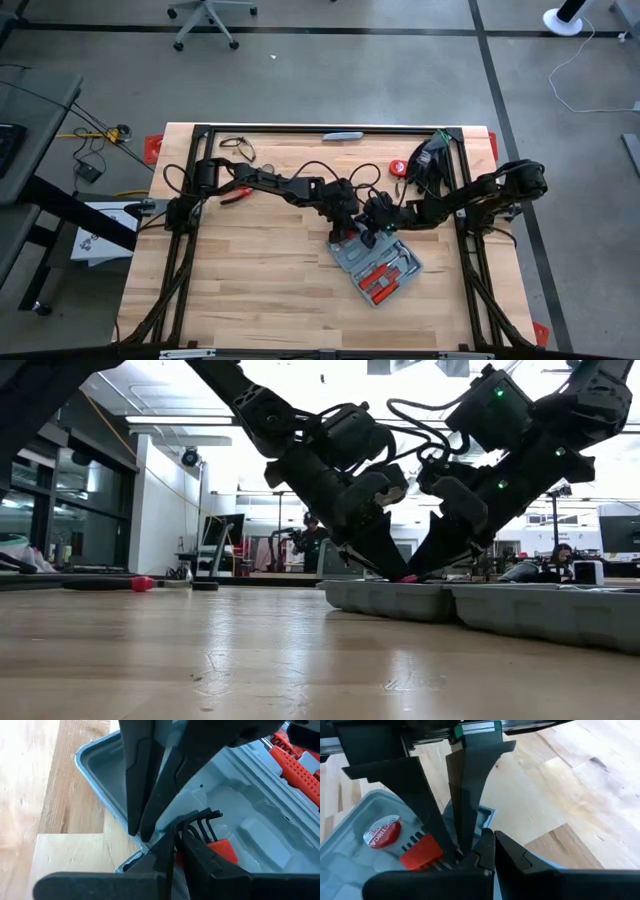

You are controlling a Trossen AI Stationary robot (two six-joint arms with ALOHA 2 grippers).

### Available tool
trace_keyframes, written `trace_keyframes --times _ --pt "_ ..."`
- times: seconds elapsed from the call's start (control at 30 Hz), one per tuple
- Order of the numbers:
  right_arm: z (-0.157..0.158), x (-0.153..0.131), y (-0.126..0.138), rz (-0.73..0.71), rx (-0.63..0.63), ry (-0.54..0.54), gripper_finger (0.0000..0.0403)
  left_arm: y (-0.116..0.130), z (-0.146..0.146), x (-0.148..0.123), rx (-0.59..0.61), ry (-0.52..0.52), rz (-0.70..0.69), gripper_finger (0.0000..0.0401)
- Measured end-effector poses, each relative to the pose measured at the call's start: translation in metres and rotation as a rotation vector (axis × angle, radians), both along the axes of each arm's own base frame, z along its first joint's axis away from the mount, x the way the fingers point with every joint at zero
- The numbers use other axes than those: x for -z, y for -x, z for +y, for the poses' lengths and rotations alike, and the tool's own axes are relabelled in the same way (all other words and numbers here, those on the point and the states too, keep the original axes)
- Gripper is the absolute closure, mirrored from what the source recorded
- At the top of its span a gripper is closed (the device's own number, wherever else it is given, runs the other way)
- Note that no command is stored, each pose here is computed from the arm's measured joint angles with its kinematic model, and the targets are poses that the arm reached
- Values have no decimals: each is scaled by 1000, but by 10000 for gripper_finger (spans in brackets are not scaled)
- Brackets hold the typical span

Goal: Prefit tool cases

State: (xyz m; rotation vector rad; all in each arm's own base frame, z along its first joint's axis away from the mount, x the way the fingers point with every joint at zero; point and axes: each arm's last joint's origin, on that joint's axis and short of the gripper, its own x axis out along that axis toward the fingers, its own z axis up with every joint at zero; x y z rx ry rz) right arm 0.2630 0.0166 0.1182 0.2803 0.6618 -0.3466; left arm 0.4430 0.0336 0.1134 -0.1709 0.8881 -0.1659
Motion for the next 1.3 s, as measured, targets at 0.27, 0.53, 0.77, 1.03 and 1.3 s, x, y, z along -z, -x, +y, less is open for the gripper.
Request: trace_keyframes --times 0.27,0.53,0.77,1.03,1.3 --pt "4 -12 1 -46 -36 10 403 11 5 -22 -21 -39 37 373" --pt "16 -19 2 -80 -115 -38 403 16 4 -41 -31 -99 27 373" --pt "19 -13 -10 -72 -126 -28 403 17 -2 -43 -26 -88 36 373" --pt "21 -3 -23 57 -122 -23 403 17 -25 -43 22 -79 49 373" --pt "19 -1 -22 67 -95 -32 403 11 -33 -25 -18 -156 24 373"
